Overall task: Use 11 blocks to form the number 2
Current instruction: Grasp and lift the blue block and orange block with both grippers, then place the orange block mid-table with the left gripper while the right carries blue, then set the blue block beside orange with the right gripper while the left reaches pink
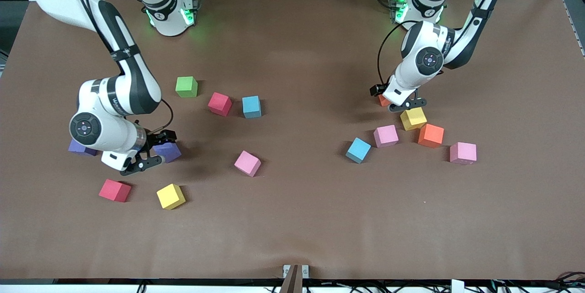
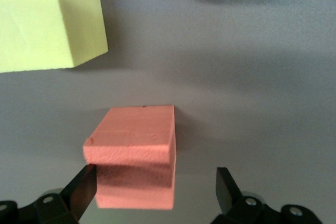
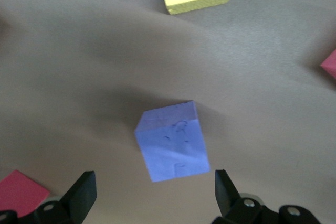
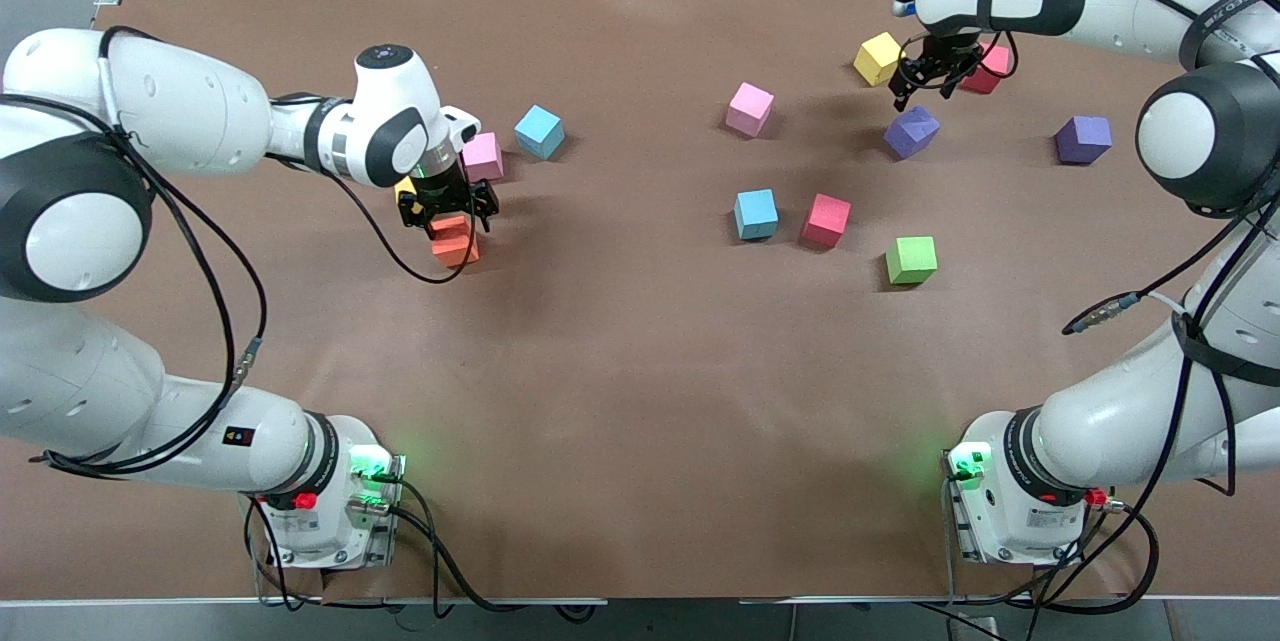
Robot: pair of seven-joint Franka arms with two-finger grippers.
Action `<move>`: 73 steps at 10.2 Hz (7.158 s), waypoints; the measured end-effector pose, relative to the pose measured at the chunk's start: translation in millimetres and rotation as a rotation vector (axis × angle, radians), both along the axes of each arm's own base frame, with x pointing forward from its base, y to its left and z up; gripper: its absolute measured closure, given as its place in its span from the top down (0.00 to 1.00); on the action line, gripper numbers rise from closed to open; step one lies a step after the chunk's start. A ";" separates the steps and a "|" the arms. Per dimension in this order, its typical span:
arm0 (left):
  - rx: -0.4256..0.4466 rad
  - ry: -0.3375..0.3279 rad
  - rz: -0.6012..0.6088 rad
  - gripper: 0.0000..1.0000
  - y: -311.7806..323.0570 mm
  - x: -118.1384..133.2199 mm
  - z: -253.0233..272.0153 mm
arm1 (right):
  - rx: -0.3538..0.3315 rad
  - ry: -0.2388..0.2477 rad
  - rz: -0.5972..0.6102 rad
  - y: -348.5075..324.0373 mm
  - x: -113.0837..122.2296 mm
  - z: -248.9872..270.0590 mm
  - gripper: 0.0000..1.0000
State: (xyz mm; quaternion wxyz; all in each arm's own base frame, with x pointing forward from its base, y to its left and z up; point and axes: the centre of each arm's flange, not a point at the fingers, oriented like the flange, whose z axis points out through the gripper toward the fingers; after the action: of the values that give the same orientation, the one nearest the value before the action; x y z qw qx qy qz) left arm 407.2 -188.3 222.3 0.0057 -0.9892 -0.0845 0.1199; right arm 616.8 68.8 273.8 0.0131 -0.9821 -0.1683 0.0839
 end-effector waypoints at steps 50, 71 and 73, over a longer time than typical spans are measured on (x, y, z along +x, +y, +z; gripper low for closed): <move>-0.005 0.115 -0.139 0.74 -328.6 -173.5 -43.1 | -0.058 -0.195 -0.033 0.3 5.0 55.5 0.60; 0.008 -0.118 -0.095 1.00 -50.4 109.6 83.0 | -0.015 -0.095 0.872 310.2 -254.0 57.6 0.60; 0.011 -0.099 -0.123 1.00 -46.2 117.8 67.6 | -0.029 -0.056 0.931 329.0 -276.3 33.4 0.60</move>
State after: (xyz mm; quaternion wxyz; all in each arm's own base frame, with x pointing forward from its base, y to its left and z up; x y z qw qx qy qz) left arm 525.0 -234.5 289.9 0.0141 -0.9972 -0.0242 0.0696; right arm 340.5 397.9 307.2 -0.0443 -0.8039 -0.5904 0.0568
